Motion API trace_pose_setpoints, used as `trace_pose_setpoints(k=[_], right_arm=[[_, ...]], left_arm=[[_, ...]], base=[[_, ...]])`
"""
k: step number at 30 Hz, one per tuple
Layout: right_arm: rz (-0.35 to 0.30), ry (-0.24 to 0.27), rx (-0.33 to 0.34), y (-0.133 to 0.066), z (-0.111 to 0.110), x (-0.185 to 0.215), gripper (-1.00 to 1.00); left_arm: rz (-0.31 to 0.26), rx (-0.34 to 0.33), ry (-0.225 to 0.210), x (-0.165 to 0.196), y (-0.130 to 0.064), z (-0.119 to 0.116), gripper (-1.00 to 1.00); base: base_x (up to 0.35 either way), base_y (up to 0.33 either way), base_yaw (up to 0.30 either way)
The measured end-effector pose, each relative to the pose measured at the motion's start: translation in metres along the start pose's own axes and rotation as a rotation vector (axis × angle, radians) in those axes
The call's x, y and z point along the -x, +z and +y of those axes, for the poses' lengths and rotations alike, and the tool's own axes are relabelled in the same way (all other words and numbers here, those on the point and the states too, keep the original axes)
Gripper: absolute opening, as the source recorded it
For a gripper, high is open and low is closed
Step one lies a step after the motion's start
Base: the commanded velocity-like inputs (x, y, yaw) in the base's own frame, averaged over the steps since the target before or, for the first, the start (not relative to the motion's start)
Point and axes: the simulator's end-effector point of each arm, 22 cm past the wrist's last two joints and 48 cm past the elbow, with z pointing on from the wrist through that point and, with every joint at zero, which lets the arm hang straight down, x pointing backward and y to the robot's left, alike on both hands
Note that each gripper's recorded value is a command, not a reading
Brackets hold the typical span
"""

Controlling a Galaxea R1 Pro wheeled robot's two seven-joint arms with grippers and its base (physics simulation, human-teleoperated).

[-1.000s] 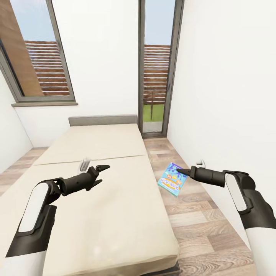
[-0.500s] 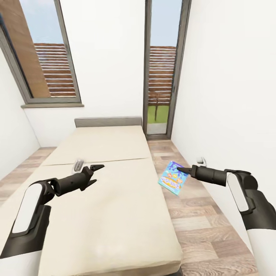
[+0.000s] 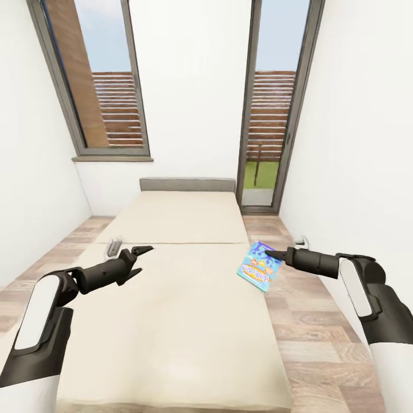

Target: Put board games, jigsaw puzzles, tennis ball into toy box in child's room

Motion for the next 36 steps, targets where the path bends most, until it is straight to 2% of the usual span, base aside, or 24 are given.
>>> trace_pose_setpoints(k=[14, 28, 36], right_arm=[[-0.004, -0.008, -0.003, -0.007, 0.018, 0.023, -1.0], [-0.003, -0.005, -0.003, -0.004, 0.02, 0.023, -1.0], [-0.002, -0.003, -0.001, -0.006, 0.029, 0.033, -1.0]], left_arm=[[-0.005, -0.005, 0.004, 0.012, -0.01, -0.027, 1.0], [0.01, 0.016, -0.011, -0.002, -0.012, -0.013, 1.0], [0.003, 0.006, -0.008, 0.007, -0.016, -0.031, 1.0]], base=[[0.0, 0.0, 0.272], [0.098, 0.0, 0.286], [0.008, 0.0, 0.295]])
